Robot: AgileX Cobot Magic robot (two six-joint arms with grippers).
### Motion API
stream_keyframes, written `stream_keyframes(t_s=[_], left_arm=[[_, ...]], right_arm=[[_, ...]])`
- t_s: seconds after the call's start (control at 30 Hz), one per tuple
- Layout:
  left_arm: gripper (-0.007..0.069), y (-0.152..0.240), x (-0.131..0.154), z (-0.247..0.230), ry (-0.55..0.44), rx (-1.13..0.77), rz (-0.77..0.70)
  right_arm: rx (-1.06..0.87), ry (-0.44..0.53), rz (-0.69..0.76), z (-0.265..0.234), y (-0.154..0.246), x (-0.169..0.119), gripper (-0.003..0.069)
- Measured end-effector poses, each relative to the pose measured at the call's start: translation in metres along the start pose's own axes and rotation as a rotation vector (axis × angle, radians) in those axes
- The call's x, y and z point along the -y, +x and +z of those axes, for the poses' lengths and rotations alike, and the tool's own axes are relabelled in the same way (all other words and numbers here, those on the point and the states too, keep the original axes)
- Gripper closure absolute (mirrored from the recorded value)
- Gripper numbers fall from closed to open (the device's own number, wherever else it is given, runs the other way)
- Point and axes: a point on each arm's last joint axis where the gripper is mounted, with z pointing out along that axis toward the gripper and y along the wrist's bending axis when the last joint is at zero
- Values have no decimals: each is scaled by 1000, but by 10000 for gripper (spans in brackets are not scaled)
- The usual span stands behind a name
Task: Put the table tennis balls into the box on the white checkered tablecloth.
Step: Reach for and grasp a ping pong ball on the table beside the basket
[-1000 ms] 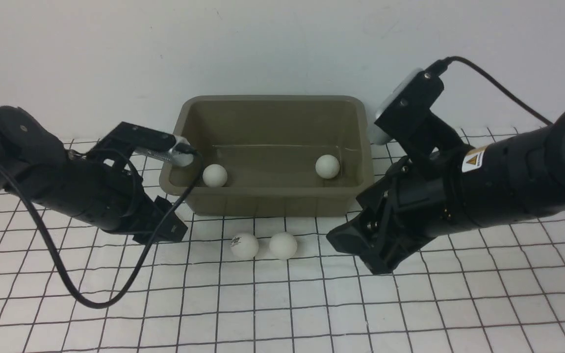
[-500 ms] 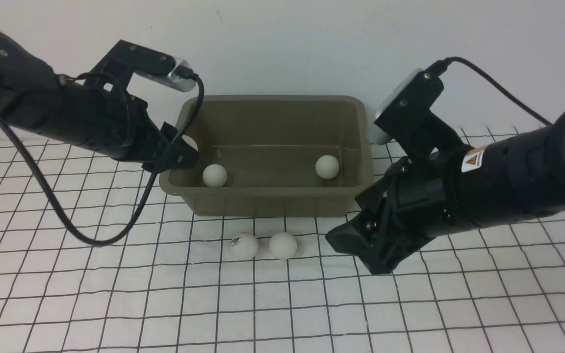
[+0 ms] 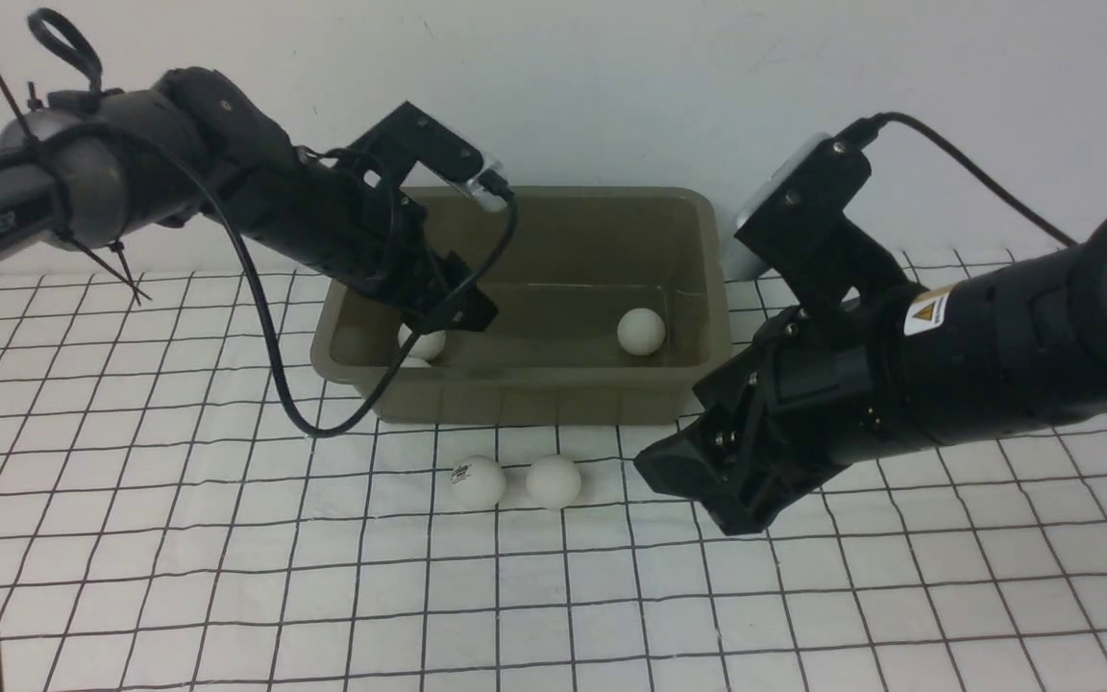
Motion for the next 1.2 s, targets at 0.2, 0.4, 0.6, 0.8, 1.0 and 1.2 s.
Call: stream_keyframes(t_s=[0.2,0.4,0.6,0.8,1.0,1.2], left_arm=[[210,-23,26,-69,-4,38,25],[210,-28,52,-131,-29,6,93],[210,-13,62,-155,-58,-154,-24],[210,-9,79,-141,-16,-217,-84],[210,15,116,-102,94,-363,-123],[210,59,135,-86,130,-476,-209]], right_arm=[[-13,-12,0,0,1,-1,176],[-15,-14,0,0,1,-1,176],[-17,-16,0,0,2,-1,176],[-17,-16,-2,0,2,-1,176],[-18,-17,-3,0,2,-2,176],[-19,-18,-3,0,2,-2,176]])
